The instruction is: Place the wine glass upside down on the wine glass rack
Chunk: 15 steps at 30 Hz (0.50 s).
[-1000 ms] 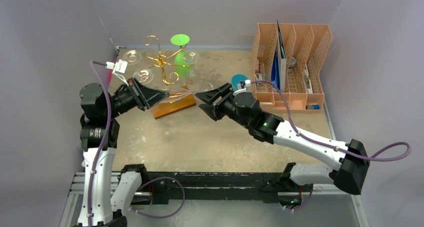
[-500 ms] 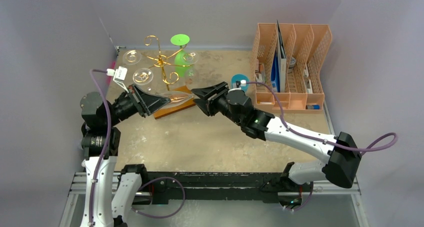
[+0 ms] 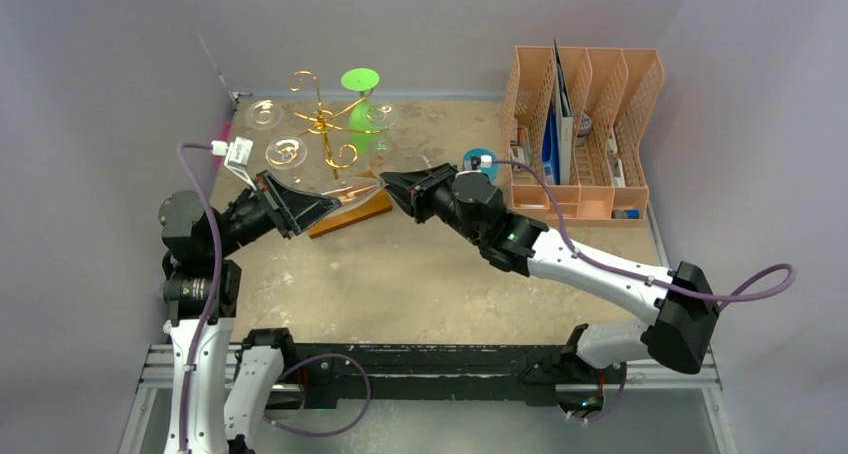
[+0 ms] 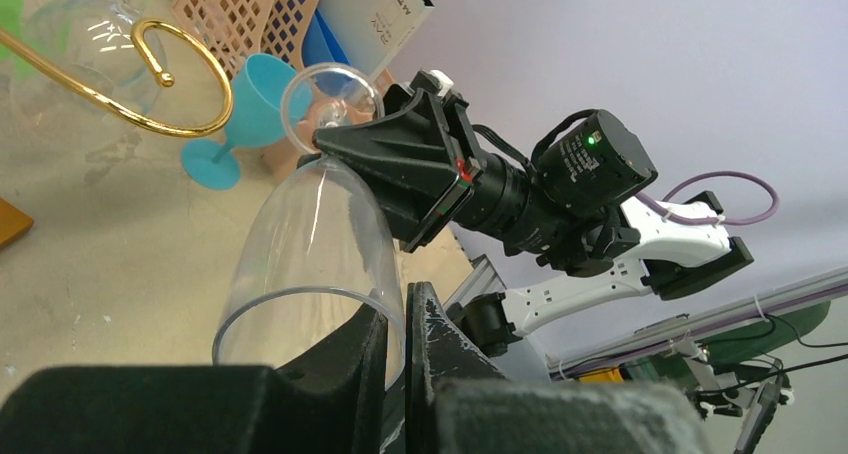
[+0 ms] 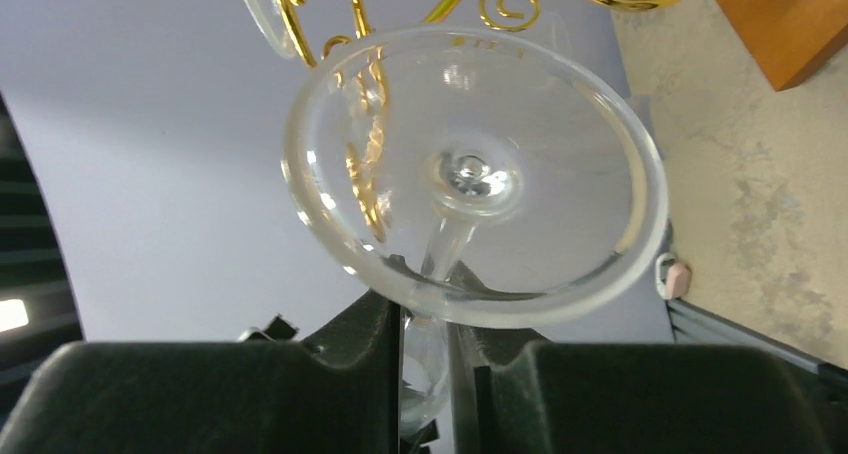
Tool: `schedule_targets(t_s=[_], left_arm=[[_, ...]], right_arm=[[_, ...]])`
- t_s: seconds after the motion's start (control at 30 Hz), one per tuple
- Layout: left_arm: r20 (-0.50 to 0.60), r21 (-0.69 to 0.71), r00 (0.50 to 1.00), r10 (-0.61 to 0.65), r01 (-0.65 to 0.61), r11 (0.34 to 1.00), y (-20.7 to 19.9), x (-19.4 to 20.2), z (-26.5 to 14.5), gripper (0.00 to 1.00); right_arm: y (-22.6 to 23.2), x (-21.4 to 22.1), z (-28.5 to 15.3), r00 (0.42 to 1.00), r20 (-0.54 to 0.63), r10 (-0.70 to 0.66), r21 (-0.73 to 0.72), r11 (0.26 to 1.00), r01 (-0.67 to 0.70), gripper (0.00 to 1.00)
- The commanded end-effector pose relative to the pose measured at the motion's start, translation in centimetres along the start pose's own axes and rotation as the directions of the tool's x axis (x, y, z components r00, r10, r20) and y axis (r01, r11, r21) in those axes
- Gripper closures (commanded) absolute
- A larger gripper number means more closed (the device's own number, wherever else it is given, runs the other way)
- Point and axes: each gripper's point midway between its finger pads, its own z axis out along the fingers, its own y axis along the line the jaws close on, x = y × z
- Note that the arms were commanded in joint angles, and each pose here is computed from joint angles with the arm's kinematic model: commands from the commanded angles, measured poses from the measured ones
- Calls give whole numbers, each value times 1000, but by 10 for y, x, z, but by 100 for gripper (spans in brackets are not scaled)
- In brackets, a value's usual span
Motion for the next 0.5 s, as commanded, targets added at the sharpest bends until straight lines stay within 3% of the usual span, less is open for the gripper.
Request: schedule_targets(t_s=[0.0,0.13,0.37,0.47], left_arm=[[-20,37,1000,10,-9,999,-8,6,-2,100],[-24,34,1000,3,-2,999,-8,8,-3,99],[0,-57,1000,-27,27,998,-3,7,-8,64],[-4,-100,999,-32,31,994,0,11,-13,56]], right_arm=[[26,-2,-2,999,24,33,-61,998,-31,84],[33,-1,-1,999,31,25,-76,997,-22,99],[32,-15,-8,995,89,-38,-71,996,45,100],[25,-29,-17,987,126,-94,-61,993,103,100]])
